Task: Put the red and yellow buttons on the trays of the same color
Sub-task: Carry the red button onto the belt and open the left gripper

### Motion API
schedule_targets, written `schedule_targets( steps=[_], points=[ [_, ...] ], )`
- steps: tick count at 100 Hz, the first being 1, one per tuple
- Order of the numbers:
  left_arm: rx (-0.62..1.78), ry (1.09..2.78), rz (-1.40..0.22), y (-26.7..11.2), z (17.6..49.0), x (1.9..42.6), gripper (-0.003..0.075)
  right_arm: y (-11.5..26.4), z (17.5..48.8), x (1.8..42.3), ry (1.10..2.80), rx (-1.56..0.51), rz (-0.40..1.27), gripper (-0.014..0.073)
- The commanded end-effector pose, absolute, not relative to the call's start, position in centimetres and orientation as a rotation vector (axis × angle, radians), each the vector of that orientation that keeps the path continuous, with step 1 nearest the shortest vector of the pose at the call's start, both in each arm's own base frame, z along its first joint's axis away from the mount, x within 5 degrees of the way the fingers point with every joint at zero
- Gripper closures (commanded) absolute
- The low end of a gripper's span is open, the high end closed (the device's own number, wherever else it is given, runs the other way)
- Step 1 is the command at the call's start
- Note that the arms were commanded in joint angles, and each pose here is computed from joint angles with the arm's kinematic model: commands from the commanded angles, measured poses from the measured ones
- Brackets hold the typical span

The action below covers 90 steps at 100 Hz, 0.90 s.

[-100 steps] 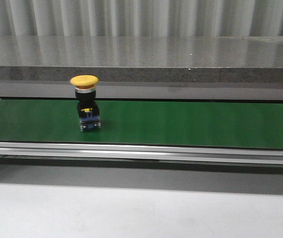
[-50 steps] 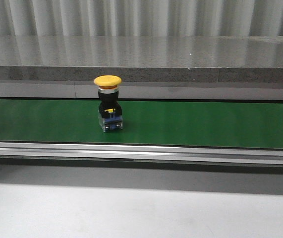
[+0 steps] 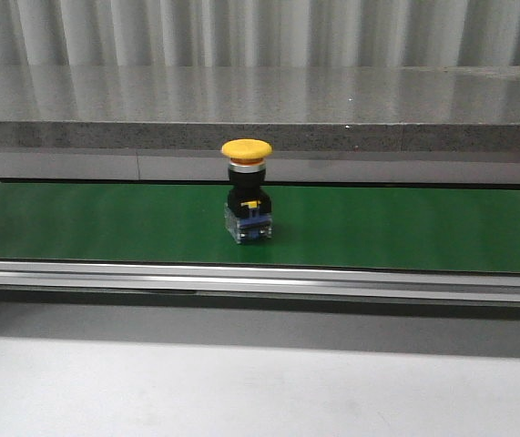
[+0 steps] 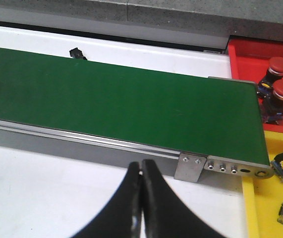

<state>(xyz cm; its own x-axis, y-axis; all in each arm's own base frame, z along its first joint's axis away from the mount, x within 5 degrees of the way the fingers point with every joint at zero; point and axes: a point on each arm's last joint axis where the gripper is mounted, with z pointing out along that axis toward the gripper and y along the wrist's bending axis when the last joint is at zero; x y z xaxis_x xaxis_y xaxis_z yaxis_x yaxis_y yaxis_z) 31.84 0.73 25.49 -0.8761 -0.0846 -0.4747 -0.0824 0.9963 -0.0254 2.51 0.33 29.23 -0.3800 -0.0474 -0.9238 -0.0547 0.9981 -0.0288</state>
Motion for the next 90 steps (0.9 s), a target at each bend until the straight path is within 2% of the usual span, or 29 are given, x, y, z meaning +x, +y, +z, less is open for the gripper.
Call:
schedule_targets(
  steps=[1, 19, 33, 47, 64, 90],
  points=[
    [-0.110, 2.537, -0.024, 0.4, 27.5, 32.1, 0.0220, 0.3, 30.5, 2.7, 1.882, -0.077, -0.002, 0.0661],
    [-0.116, 2.433, -0.041, 0.4, 29.6, 31.6, 0.0275, 0.3, 30.5, 2.7, 1.882, -0.077, -0.002, 0.0661],
    [-0.045, 2.321, -0.028, 0.0, 32.4, 30.3, 0.0364, 0.3, 30.5, 2.7, 1.882, -0.077, -0.002, 0.0661],
    [0.003, 2.238, -0.037, -0.8, 34.9, 28.3, 0.0505, 0.3, 30.5, 2.7, 1.882, -0.077, -0.002, 0.0661],
    [0.085, 2.164, -0.055, -2.1, 36.1, 25.4, 0.0743, 0.3, 30.5, 2.7, 1.882, -0.077, -0.002, 0.0661],
    [0.251, 2.044, -0.136, -4.9, 35.1, 21.3, 0.0741, 0.3, 30.5, 2.7, 1.880, -0.077, -0.002, 0.0661]
  ],
)
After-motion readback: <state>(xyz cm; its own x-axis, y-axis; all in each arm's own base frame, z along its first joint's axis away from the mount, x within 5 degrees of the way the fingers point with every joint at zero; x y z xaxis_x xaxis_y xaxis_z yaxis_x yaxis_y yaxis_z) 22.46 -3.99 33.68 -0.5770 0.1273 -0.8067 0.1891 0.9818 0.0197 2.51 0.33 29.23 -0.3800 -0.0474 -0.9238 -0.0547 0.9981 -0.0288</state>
